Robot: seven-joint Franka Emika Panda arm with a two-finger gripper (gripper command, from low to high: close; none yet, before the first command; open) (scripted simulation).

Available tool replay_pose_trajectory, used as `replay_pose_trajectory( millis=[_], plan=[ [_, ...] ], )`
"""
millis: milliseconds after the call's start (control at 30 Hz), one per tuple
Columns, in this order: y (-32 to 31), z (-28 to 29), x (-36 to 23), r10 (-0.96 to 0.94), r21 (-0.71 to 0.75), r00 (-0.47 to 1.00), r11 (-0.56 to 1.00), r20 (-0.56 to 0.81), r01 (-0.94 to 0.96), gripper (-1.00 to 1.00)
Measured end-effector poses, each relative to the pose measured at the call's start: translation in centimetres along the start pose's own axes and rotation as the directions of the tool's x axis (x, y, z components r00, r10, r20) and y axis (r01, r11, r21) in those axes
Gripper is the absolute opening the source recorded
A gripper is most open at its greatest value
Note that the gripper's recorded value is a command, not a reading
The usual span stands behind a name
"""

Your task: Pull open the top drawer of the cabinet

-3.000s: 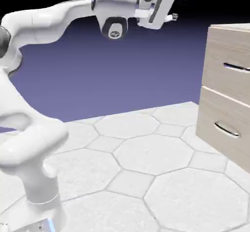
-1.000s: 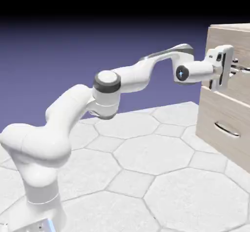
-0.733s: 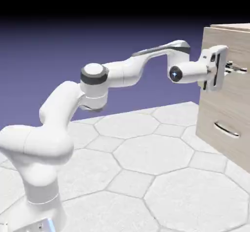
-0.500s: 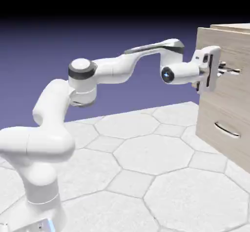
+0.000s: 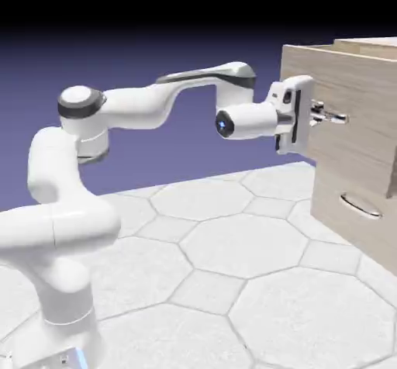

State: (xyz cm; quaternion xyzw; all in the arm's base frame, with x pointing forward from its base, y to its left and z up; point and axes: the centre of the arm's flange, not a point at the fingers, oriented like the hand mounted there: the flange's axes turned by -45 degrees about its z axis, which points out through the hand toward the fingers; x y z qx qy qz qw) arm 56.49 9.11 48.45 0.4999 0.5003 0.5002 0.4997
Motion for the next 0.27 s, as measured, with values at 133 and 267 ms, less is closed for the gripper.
replay_pose_trajectory(
  millis=[133, 267],
  plan=[
    [0.0, -4.3, 0.0, 0.000, 0.000, 1.000, 1.000, 0.000, 0.000, -1.00],
    [0.0, -5.6, 0.0, 0.000, 0.000, 1.000, 1.000, 0.000, 0.000, 1.00]
  ],
)
